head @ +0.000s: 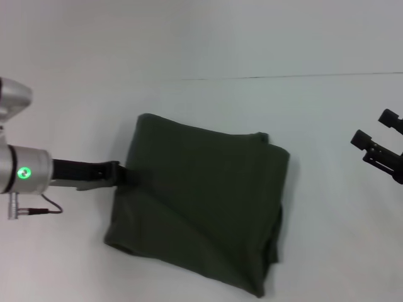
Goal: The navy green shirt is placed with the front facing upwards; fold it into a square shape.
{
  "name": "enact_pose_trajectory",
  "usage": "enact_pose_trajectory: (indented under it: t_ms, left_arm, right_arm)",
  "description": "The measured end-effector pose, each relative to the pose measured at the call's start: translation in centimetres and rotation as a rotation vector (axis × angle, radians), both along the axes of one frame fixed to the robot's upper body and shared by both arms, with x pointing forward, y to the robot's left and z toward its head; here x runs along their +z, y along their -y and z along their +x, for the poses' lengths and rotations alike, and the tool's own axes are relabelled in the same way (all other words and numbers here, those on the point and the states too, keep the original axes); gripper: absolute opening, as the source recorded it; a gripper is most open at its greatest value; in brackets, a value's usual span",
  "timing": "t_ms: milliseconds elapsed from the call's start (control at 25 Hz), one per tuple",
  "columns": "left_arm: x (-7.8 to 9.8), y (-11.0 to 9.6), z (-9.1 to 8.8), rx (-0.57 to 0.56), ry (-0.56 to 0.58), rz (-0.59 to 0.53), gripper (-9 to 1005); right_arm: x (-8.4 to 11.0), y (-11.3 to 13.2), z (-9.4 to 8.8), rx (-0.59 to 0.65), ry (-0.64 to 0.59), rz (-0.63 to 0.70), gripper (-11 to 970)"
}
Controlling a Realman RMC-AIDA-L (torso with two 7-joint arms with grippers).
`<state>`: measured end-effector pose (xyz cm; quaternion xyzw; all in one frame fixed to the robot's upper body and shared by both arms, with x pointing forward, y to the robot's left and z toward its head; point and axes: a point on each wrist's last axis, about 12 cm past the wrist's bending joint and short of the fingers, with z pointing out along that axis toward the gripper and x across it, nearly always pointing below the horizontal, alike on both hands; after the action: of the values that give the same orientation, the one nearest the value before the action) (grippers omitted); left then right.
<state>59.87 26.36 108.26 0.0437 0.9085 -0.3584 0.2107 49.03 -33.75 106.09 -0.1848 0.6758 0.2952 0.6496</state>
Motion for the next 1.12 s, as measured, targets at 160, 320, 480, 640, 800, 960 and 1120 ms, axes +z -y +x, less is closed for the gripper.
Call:
enact_pose_trajectory:
  t_ms: [160, 320, 480, 640, 800, 960, 1120]
  left_arm:
    - [-0.3, -1.4, -0.4, 0.055, 0.008, -0.002, 75]
    - [-0.6, -2.1, -1.1, 0.076, -0.008, -0.016, 75]
    - [-0.9, -2.4, -1.9, 0.071, -0.036, -0.039, 75]
    - [-1.2, -2.4, -2.3, 0.06, -0.052, -0.045, 75]
    - [-0.8, -2.6, -2.3, 0.029, -0.015, -0.036, 76]
    - [-0.2, -2.9, -2.7, -0.002, 0.018, -0.049, 76]
    - [0.9, -3.0, -3.1, -0.112, 0.115, -0.041, 249]
  right_arm:
    - [0.0, -0.4, 0.3, 0.014, -0.003, 0.001, 899]
    - [0.0, -0.6, 0.6, 0.02, -0.005, -0.004, 899]
    - [0.0, -0.9, 0.9, 0.031, -0.008, -0.011, 899]
    - [0.1, -1.1, 1.2, 0.032, -0.008, -0.013, 899]
    - [0.0, -1.3, 1.3, 0.039, -0.015, -0.022, 900]
    - [-0.1, -1.5, 1.5, 0.053, -0.021, -0.033, 900]
    - [0.0, -1.7, 1.6, 0.072, -0.028, -0.044, 900]
